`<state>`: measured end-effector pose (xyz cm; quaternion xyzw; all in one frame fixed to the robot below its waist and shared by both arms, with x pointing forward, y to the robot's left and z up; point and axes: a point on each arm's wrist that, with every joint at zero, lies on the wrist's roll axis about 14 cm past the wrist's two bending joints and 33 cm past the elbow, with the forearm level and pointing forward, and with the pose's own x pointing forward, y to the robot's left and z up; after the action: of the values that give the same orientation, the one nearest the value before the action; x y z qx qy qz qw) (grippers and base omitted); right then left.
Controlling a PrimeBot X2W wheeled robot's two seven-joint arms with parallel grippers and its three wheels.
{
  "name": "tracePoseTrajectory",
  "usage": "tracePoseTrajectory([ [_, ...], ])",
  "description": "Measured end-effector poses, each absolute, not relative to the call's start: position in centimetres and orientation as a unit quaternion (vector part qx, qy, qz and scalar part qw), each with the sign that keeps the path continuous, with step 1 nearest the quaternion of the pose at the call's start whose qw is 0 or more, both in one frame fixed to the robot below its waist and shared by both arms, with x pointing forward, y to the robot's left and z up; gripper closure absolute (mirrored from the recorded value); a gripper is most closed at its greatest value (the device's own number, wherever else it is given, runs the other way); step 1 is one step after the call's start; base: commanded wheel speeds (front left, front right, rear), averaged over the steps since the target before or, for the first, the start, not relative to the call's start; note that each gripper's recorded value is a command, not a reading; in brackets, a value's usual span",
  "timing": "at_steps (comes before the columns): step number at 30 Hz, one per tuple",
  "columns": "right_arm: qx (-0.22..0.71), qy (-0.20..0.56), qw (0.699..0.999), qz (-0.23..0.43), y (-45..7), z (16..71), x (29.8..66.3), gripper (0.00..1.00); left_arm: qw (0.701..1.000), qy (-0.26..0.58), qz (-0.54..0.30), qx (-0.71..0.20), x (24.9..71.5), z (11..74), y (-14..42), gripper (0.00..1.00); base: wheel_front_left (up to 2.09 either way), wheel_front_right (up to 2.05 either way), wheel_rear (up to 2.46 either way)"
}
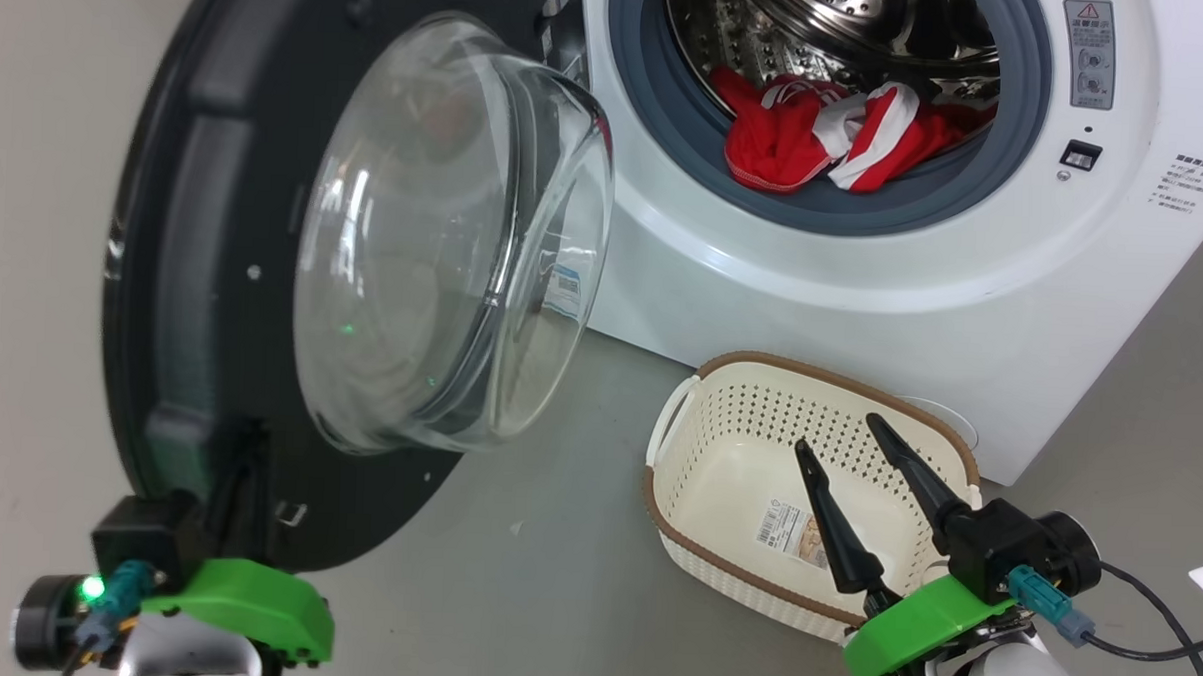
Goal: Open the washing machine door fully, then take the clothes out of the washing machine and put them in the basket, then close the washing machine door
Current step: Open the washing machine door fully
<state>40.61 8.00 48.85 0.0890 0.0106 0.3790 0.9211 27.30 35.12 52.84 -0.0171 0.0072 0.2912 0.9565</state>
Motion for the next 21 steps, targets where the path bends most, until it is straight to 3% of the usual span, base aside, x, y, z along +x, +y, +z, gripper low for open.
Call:
tracePoseTrajectory([
  [21, 0.071, 0.012, 0.916, 0.395, 9.4, 47.8, 42.0, 0.0, 0.925, -0.014, 0.38, 0.002, 26.7, 52.9, 41.7, 1.0, 0.0, 0.0, 0.0],
])
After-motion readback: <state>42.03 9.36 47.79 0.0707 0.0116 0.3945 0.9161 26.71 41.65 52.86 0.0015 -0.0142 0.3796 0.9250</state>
